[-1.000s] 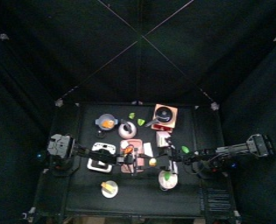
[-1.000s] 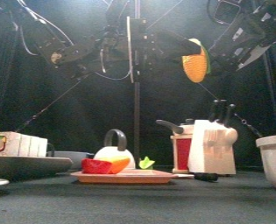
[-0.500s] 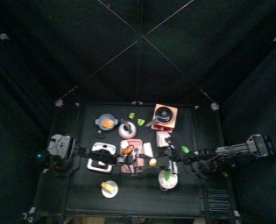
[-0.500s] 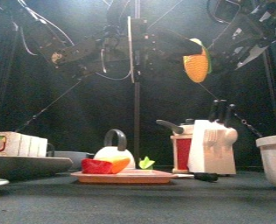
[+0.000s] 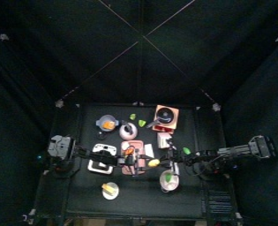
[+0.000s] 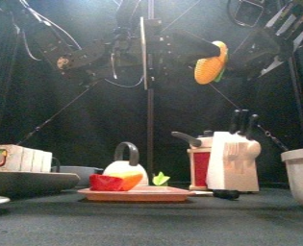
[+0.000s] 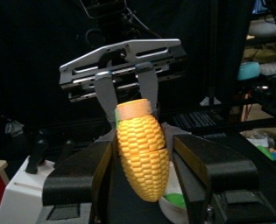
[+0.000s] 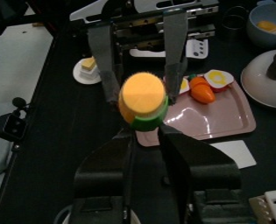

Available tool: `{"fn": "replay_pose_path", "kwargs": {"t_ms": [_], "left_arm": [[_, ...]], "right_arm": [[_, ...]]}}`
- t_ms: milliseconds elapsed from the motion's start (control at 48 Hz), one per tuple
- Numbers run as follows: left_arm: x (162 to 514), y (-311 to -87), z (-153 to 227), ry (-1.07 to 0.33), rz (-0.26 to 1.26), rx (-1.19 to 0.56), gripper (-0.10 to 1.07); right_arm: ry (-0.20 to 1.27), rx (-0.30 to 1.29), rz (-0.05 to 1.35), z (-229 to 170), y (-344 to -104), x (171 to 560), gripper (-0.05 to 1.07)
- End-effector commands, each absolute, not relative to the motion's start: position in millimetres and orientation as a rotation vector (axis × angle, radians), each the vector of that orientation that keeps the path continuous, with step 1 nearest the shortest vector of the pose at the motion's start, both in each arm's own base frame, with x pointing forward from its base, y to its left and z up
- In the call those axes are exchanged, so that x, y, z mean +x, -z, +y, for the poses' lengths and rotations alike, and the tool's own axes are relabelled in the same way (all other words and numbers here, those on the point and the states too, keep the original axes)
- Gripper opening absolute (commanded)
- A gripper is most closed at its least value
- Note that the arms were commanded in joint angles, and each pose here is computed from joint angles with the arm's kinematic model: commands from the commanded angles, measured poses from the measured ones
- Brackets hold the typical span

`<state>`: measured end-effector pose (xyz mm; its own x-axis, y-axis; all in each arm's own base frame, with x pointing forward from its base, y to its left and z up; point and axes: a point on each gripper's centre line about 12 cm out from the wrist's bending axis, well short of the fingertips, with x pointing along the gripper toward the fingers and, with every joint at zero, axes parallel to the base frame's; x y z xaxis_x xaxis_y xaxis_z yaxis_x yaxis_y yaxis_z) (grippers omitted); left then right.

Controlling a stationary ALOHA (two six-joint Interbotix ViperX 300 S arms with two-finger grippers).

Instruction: Remove corn husk

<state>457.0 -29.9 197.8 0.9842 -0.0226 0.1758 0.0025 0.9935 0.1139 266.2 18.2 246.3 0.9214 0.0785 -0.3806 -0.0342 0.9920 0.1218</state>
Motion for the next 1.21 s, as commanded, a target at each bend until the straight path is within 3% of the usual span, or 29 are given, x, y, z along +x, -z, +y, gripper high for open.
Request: {"fn": "replay_pose_path", "kwargs": {"t_ms": [0,250,479,875,1188], "left_arm": [[459,-209,-29,0.008,-0.205,0.109,0.67],[458,-206,-29,-0.001,-0.193,0.099,0.67],[457,-209,-29,-0.001,-0.201,0.099,0.67],[460,-211,-32,0.003,-0.208,0.098,0.67],[462,-212,-33,0.005,-0.215,0.097,0.67]], "right_arm": [[-0.064,0.123,0.342,18,-262,265,0.50],[-0.059,0.135,0.319,16,-265,255,0.50],[-0.060,0.112,0.347,15,-251,247,0.52],[-0.099,0.095,0.310,19,-260,247,0.78],[-0.077,0.120,0.305,13,-262,250,0.82]]}}
